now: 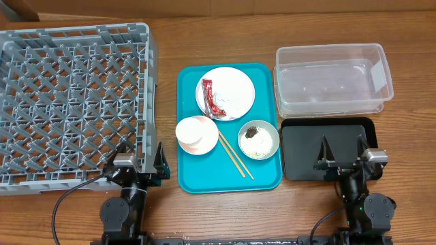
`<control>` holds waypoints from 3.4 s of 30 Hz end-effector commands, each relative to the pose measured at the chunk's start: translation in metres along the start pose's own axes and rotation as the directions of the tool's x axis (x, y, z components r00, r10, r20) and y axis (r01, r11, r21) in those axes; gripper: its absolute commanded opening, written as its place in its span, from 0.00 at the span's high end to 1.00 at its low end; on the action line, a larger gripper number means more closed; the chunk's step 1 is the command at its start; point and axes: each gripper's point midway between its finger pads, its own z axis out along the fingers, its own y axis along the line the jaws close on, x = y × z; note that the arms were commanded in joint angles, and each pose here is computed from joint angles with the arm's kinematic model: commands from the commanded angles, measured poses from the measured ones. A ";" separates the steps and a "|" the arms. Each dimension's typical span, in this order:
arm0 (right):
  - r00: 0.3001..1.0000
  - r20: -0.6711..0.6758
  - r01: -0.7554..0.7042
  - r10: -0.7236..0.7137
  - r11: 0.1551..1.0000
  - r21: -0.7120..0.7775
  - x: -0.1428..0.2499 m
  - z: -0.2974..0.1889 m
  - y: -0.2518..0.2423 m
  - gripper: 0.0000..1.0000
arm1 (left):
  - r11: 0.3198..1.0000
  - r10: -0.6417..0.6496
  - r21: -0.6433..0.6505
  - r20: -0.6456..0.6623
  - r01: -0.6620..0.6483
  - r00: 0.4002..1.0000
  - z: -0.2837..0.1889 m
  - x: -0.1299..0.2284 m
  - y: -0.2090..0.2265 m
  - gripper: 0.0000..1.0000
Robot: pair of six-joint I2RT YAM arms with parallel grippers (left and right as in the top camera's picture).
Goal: Sort waste into correct bins and load items into the dishwasher
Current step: 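Move the right gripper from rest toward the white plate on the tray, then grasp the red snack wrapper on the white plate with the right gripper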
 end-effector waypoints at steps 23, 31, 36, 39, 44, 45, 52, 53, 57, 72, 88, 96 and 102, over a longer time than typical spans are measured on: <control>0.991 -0.020 -0.131 0.129 0.982 -0.137 -0.027 -0.008 0.030 0.00 | 0.999 -0.025 0.040 0.011 0.025 1.000 -0.001 -0.004 -0.007 0.00; 0.983 -0.129 -0.150 0.131 0.977 -0.149 -0.074 0.001 0.046 0.00 | 0.994 -0.102 -0.041 -0.067 0.100 0.993 -0.020 -0.042 -0.005 0.00; 0.913 -0.383 -0.224 0.141 0.958 -0.182 -0.095 0.047 0.068 0.00 | 0.986 -0.126 -0.144 -0.333 0.082 0.934 -0.026 -0.065 -0.005 0.00; 0.849 -0.526 -0.185 0.047 0.960 -0.212 -0.102 0.074 0.079 0.00 | 0.976 -0.161 -0.211 -0.550 0.050 0.819 -0.025 -0.065 -0.003 0.00; 0.723 -0.678 -0.137 -0.130 0.936 -0.325 -0.088 0.093 0.116 0.00 | 0.958 -0.202 -0.285 -0.729 -0.021 0.655 -0.031 -0.056 0.004 0.00; 0.706 -0.692 -0.131 -0.151 0.933 -0.336 -0.085 0.094 0.120 0.00 | 0.957 -0.207 -0.289 -0.747 -0.028 0.631 -0.031 -0.053 0.005 0.00; 0.689 -0.709 -0.271 -0.149 0.854 -0.443 -0.081 0.102 0.158 0.00 | 0.953 -0.235 -0.299 -0.817 -0.039 0.526 -0.036 -0.033 0.004 0.00; 0.716 -0.680 -0.282 -0.158 0.826 -0.489 -0.089 0.103 0.168 0.00 | 0.953 -0.235 -0.299 -0.817 -0.039 0.527 -0.036 -0.033 0.004 0.00; 0.776 -0.598 -0.185 -0.200 0.834 -0.520 -0.093 0.120 0.192 0.00 | 0.954 -0.235 -0.298 -0.817 -0.038 0.526 -0.037 -0.033 0.004 0.00; 0.549 -0.776 -0.037 -0.311 0.918 -0.394 0.122 0.186 0.231 0.07 | 0.955 -0.234 -0.295 -0.817 -0.033 0.526 -0.036 -0.033 0.003 0.00; 0.608 -0.749 0.038 -0.264 0.952 -0.305 0.078 0.210 0.220 0.96 | 0.955 -0.235 -0.295 -0.818 -0.033 0.525 -0.036 -0.033 0.003 0.00; 0.683 -0.730 0.048 -0.016 0.999 0.023 -0.019 0.194 0.125 0.96 | 0.955 -0.234 -0.295 -0.818 -0.033 0.526 -0.036 -0.033 0.003 0.00; 0.606 -0.789 0.067 0.104 0.981 0.181 0.006 0.183 0.062 0.60 | 0.955 -0.234 -0.295 -0.818 -0.033 0.526 -0.036 -0.033 0.003 0.00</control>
